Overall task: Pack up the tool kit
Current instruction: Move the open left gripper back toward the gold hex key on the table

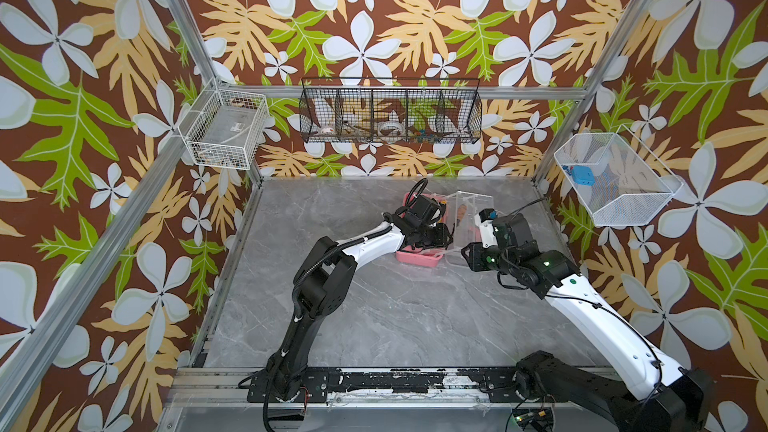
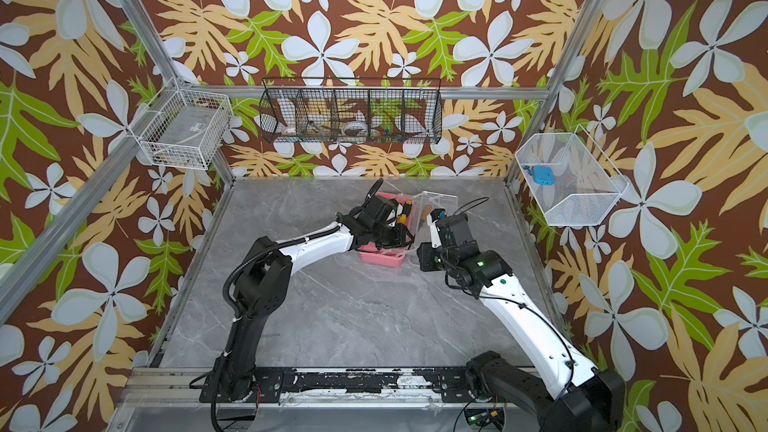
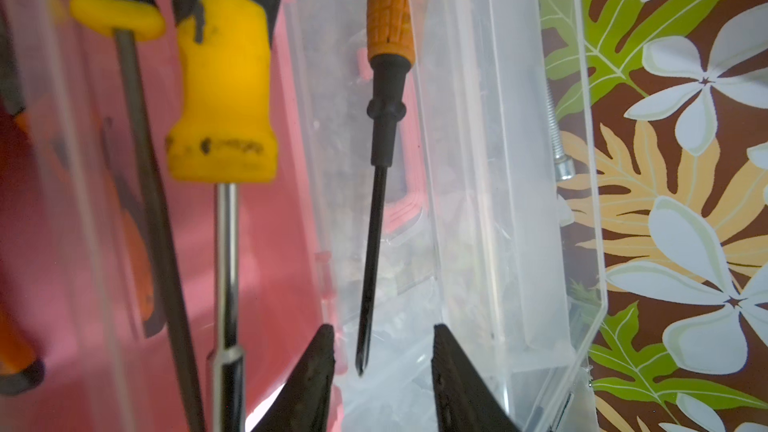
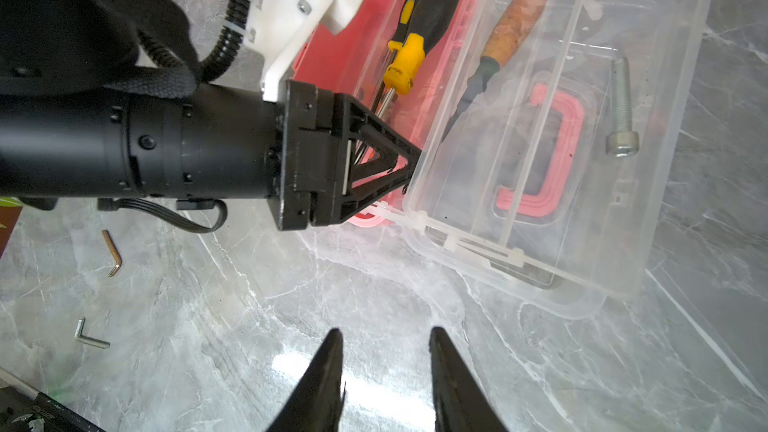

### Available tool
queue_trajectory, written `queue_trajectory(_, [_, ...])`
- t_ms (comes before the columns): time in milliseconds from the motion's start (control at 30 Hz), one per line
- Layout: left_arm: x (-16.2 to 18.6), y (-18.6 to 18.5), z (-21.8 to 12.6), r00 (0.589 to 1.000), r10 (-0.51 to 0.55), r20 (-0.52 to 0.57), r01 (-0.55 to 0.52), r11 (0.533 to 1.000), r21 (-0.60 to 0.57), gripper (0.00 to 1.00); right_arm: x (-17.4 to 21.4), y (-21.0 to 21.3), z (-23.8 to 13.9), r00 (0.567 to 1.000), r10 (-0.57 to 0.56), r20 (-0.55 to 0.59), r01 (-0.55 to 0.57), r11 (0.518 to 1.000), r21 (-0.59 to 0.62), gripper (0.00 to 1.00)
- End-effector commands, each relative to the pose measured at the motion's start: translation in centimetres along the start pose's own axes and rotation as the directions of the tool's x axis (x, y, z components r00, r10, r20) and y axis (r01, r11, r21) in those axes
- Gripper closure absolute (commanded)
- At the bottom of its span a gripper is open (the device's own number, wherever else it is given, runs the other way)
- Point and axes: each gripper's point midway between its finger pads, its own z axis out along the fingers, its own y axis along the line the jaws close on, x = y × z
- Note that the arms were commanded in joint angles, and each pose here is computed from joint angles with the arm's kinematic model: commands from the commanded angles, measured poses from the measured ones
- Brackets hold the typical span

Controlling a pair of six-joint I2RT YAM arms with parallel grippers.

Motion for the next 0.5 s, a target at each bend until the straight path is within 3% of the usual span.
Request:
queue_trajectory(0, [-1.1,-1.5,-2.1,0.998,0.032,0.053,-0.033,0.999,0.017,0.58,-0.7,0.1,-0.2,1.0,0.0,0.023,0.0,1.0,-0.002,0.64])
queue_trajectory(133, [-2.3,-3.5,-6.2,0.991,0.043,0.128,-0.047,0.998,0.029,0.59,-1.5,0.9,0.0,0.999,-0.021,0.035,0.022,0.999,-0.032,0.64])
queue_trajectory(233, [-2.9,-3.0,-9.8,0.979,0.054,0.196,-0.046,0.998,-0.048,0.61,-2.6,2.3,-0.1,0.995,-0.075,0.064,0.079,0.995,-0.056,0.61])
queue_trajectory(367, [-2.6,1.3,-15.1,0.96,0.015,0.279,0.042,0.98,-0.195,0.63,-3.1,7.1,0.5,0.957,-0.277,0.088,0.282,0.958,-0.046,0.61])
queue_trajectory(467, [-1.3,7.0,-19.7,0.938,-0.062,0.342,0.179,0.93,-0.322,0.63,-2.4,11.8,1.5,0.92,-0.381,0.093,0.39,0.914,-0.114,0.62])
